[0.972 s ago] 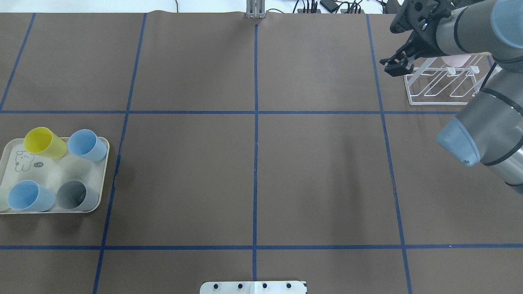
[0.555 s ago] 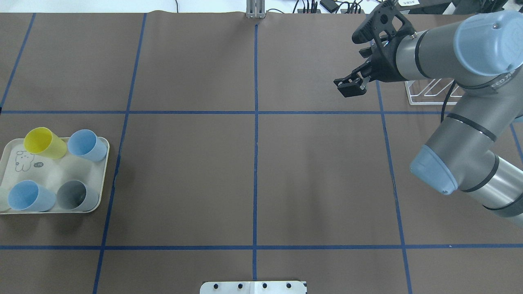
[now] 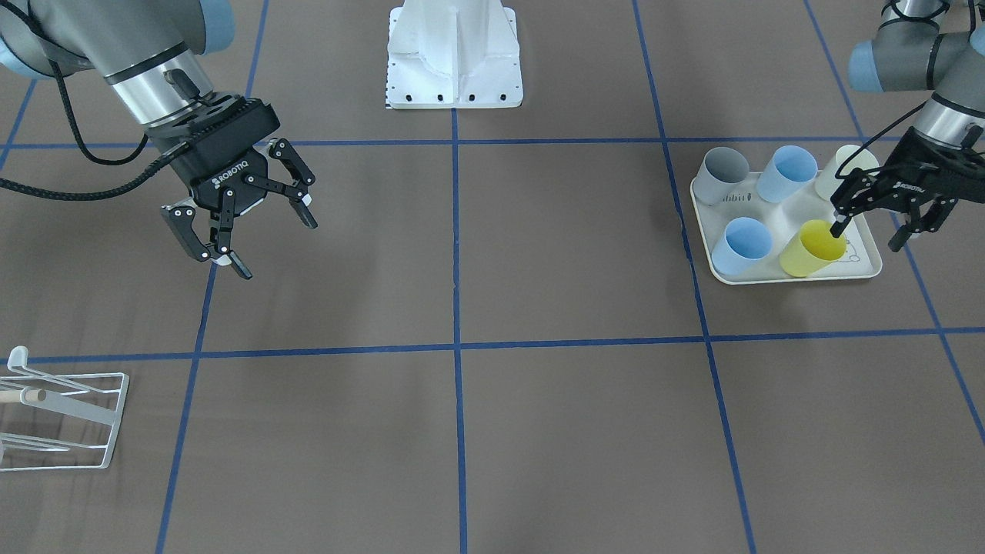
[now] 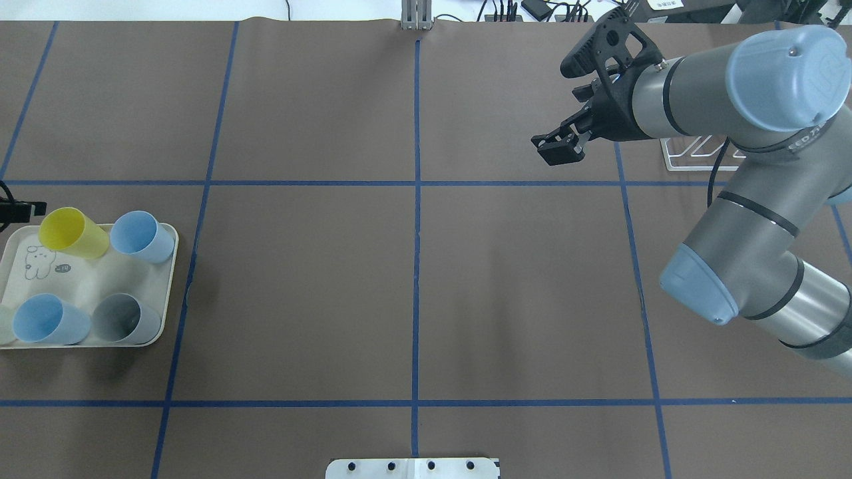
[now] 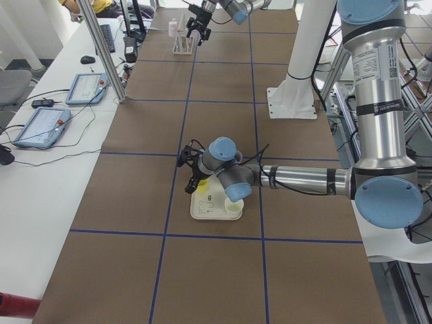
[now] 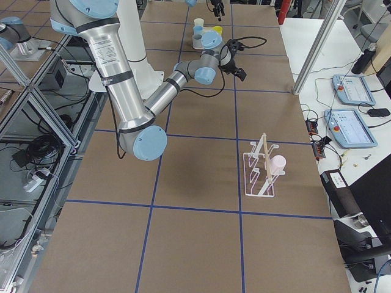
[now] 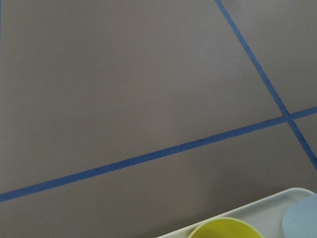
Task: Transfer IKEA cup to right arm and place on rack
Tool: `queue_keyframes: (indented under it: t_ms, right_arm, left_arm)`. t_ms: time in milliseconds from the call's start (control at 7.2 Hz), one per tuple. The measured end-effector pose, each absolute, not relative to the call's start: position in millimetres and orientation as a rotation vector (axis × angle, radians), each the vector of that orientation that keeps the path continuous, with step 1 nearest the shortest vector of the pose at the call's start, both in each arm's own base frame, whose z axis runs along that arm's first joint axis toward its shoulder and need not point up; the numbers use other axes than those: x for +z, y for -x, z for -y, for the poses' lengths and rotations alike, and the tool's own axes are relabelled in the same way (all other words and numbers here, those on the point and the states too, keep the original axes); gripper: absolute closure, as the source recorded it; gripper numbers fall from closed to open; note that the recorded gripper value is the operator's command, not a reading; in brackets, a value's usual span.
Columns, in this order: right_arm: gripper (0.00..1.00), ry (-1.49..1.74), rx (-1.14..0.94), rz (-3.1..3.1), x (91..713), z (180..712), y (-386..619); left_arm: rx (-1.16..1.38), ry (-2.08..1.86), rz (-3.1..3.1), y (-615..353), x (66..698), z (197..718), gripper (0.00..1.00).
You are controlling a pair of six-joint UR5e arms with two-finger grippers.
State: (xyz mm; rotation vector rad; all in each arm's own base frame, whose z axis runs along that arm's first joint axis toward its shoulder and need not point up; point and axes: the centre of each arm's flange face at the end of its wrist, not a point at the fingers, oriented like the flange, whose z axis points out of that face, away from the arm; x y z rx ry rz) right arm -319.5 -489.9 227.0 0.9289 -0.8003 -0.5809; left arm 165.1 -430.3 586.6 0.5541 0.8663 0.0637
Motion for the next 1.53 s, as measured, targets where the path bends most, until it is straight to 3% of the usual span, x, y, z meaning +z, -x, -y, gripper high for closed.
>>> queue_keyframes:
  t_ms: [278,694,1527]
  right_arm:
    - [0.01,-0.928,-0.581,0.799,228,490,320]
    - [0.01,-0.926,-0.582,0.798,229,489,320]
    - [0.01,-0.921,-0.602,0.808,230,483,333]
  left_arm:
    - [0.055,-0.567,-0.882,-174,605,424,0.54]
    - [0.052,-0.580,-0.900,-175,607,422,0.97]
    - [0.051,-0.603,-0.958,-142,578,422,1.00]
